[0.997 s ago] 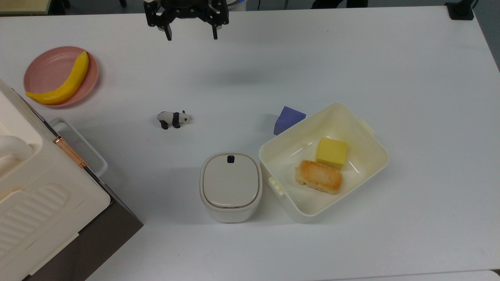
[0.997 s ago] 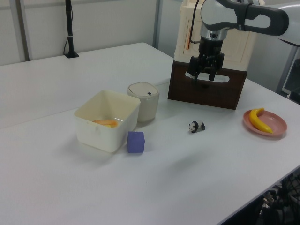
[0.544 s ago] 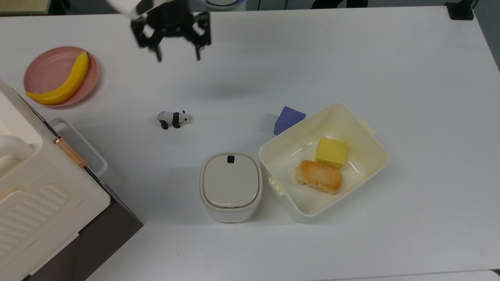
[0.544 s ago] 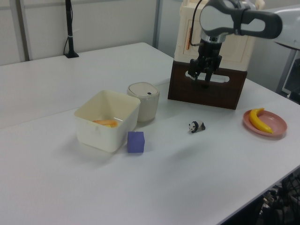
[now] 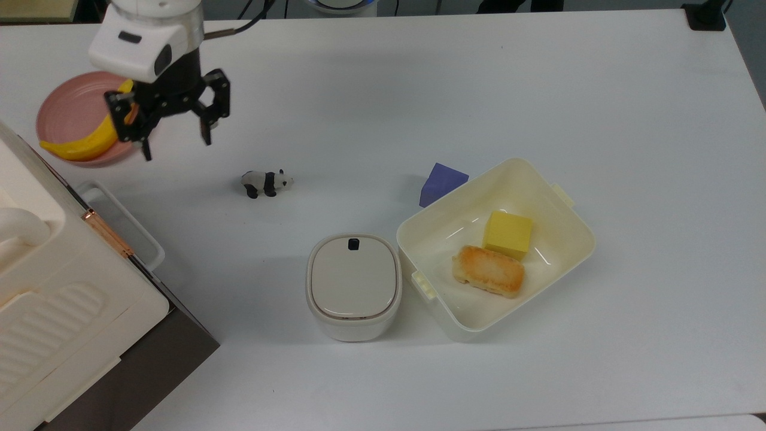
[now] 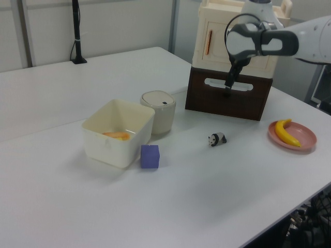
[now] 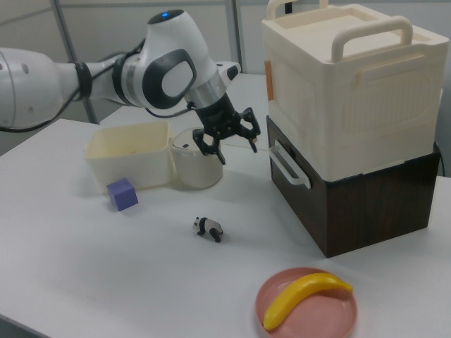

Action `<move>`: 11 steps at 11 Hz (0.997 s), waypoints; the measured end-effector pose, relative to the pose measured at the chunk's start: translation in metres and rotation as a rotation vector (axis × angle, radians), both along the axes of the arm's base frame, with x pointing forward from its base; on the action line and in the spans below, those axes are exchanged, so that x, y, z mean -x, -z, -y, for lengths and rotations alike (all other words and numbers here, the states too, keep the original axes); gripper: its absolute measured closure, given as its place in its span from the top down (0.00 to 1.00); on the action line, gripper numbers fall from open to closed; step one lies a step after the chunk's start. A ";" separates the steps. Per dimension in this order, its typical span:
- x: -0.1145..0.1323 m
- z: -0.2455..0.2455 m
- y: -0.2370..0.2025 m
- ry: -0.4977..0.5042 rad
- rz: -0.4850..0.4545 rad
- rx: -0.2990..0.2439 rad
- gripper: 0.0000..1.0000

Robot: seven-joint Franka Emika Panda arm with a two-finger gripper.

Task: Slide the drawer open
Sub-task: 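Move the open gripper toward the drawer handle of the brown unit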

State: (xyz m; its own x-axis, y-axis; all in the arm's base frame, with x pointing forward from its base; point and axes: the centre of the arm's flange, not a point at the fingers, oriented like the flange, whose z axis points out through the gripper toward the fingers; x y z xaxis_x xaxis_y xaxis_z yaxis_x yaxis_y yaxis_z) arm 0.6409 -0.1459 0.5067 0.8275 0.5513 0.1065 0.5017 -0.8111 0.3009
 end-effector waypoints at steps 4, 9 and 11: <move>-0.022 0.024 0.046 -0.107 0.019 0.126 0.82; -0.034 0.043 0.082 -0.099 0.031 0.158 0.82; -0.035 0.048 0.082 -0.093 0.031 0.164 0.81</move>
